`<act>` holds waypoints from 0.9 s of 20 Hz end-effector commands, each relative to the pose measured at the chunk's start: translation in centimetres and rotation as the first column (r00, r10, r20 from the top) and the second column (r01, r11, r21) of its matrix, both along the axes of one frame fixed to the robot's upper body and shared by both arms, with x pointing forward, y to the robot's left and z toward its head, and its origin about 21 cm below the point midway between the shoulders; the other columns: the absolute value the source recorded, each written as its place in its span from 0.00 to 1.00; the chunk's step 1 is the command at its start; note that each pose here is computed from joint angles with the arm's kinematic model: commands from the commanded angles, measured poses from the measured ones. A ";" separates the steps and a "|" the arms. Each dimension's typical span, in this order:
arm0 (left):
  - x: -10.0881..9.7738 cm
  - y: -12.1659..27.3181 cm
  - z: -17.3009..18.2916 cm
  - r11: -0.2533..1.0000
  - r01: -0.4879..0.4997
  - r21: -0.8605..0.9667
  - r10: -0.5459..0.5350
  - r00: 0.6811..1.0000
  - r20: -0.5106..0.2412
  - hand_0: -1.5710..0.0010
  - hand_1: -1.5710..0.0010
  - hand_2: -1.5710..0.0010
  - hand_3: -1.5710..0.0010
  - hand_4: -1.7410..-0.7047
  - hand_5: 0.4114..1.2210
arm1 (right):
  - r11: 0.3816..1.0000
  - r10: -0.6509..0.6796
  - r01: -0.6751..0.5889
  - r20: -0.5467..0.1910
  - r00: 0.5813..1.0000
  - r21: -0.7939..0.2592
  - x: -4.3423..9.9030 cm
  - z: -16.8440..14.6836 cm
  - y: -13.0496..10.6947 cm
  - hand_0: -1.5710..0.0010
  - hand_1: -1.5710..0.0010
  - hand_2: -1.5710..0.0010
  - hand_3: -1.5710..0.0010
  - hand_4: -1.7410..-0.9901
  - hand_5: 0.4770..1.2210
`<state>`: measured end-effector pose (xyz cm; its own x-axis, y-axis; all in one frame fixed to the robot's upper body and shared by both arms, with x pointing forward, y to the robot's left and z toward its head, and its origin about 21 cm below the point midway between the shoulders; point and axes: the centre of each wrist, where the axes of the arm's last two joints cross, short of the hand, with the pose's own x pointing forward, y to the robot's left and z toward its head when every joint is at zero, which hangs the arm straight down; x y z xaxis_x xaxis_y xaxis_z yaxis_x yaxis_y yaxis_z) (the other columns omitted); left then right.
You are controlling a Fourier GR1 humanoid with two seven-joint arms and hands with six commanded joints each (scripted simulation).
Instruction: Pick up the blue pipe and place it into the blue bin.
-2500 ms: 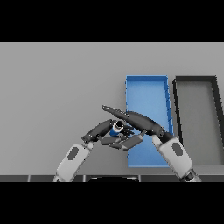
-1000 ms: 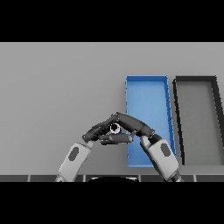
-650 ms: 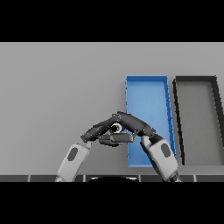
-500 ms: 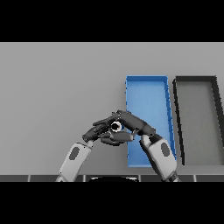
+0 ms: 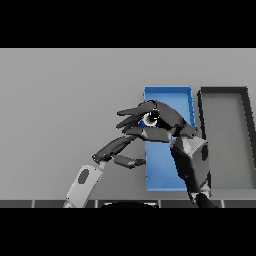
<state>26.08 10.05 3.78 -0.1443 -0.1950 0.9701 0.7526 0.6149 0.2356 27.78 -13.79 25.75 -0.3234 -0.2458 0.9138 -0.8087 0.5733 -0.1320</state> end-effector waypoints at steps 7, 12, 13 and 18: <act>-0.6 0.7 0.7 1.000 -0.008 -0.008 0.008 1.000 0.027 1.00 1.00 1.00 1.00 0.76 0.07 | 0.953 -0.297 0.296 0.010 0.955 0.063 3.8 4.1 -5.2 0.00 0.00 0.00 0.00 0.32 1.00; -0.4 0.7 0.6 1.000 -0.012 -0.002 0.012 1.000 0.018 1.00 1.00 1.00 1.00 0.76 0.08 | 0.872 -0.490 0.489 -0.092 0.867 -0.034 5.7 1.6 -9.1 0.00 0.00 0.00 0.00 0.32 1.00; -0.2 0.5 1.0 1.000 -0.015 -0.009 0.015 1.000 0.018 1.00 1.00 1.00 1.00 0.77 0.07 | 0.856 -0.516 0.512 -0.104 0.850 -0.063 6.0 0.7 -9.7 0.00 0.00 0.00 0.00 0.32 1.00; -0.3 1.1 0.4 1.000 -0.022 -0.011 0.022 0.999 0.040 1.00 1.00 1.00 1.00 0.77 0.06 | 0.776 -0.629 0.593 -0.203 0.750 -0.214 5.7 -4.0 -11.8 0.00 0.00 0.00 0.00 0.32 1.00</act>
